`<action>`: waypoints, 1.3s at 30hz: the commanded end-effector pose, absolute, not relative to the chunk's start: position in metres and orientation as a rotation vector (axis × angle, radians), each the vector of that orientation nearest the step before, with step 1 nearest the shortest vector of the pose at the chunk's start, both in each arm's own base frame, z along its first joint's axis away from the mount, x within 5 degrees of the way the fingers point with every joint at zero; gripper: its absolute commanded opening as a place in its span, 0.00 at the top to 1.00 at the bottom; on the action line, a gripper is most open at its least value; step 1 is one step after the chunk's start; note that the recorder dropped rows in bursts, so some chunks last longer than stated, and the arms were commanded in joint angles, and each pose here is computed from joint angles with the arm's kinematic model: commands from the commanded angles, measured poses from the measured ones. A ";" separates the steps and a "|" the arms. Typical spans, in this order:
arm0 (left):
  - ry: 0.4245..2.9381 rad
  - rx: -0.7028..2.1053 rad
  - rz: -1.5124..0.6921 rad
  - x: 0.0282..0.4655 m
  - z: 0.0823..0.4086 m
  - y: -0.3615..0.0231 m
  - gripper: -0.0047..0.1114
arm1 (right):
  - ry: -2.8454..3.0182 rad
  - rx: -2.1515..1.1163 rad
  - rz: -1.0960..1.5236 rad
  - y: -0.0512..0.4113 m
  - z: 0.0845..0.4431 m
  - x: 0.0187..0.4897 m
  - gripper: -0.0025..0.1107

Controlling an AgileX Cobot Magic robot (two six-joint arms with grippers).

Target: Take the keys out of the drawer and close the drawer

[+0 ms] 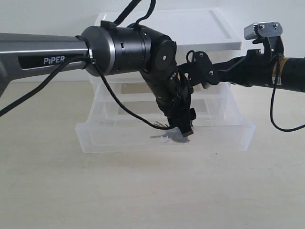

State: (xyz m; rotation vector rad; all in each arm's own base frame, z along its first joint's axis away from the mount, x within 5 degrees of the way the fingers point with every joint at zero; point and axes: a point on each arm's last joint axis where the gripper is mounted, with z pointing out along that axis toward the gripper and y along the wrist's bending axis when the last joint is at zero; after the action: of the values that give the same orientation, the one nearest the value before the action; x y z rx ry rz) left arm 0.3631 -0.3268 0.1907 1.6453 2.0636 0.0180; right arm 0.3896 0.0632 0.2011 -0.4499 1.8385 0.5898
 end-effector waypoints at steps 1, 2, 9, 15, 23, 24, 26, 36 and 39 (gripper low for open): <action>2.079 2.012 -0.022 0.336 0.183 -0.318 0.51 | 1.872 -0.259 0.521 0.046 0.204 0.402 0.98; 2.022 2.067 -0.059 0.333 0.186 -0.319 0.51 | 1.872 -0.259 0.521 0.046 0.204 0.402 0.98; 1.947 2.115 -0.104 0.333 0.185 -0.322 0.52 | 1.874 -0.260 0.519 0.046 0.203 0.402 0.98; 2.034 2.036 -0.088 0.341 0.184 -0.314 0.57 | 1.875 -0.258 0.520 0.046 0.203 0.402 0.98; 2.143 1.798 0.204 0.370 0.186 -0.291 0.57 | 1.874 -0.260 0.519 0.046 0.203 0.402 0.98; 2.128 1.777 0.197 0.372 0.188 -0.290 0.57 | 1.874 -0.260 0.519 0.046 0.203 0.402 0.98; 2.112 1.719 0.186 0.377 0.193 -0.289 0.57 | 1.874 -0.260 0.519 0.046 0.203 0.402 0.98; 1.968 1.872 -0.157 0.344 0.252 -0.290 0.57 | 1.874 -0.260 0.519 0.046 0.203 0.402 0.98; 2.006 1.929 -0.124 0.348 0.236 -0.287 0.57 | 1.875 -0.258 0.520 0.046 0.203 0.402 0.98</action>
State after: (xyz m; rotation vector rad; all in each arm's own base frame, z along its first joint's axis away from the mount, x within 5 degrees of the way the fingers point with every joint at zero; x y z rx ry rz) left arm 0.3446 -0.2891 0.2477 1.8913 1.9877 -0.1428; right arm 0.3897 0.0630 0.2009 -0.4488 1.8411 0.5870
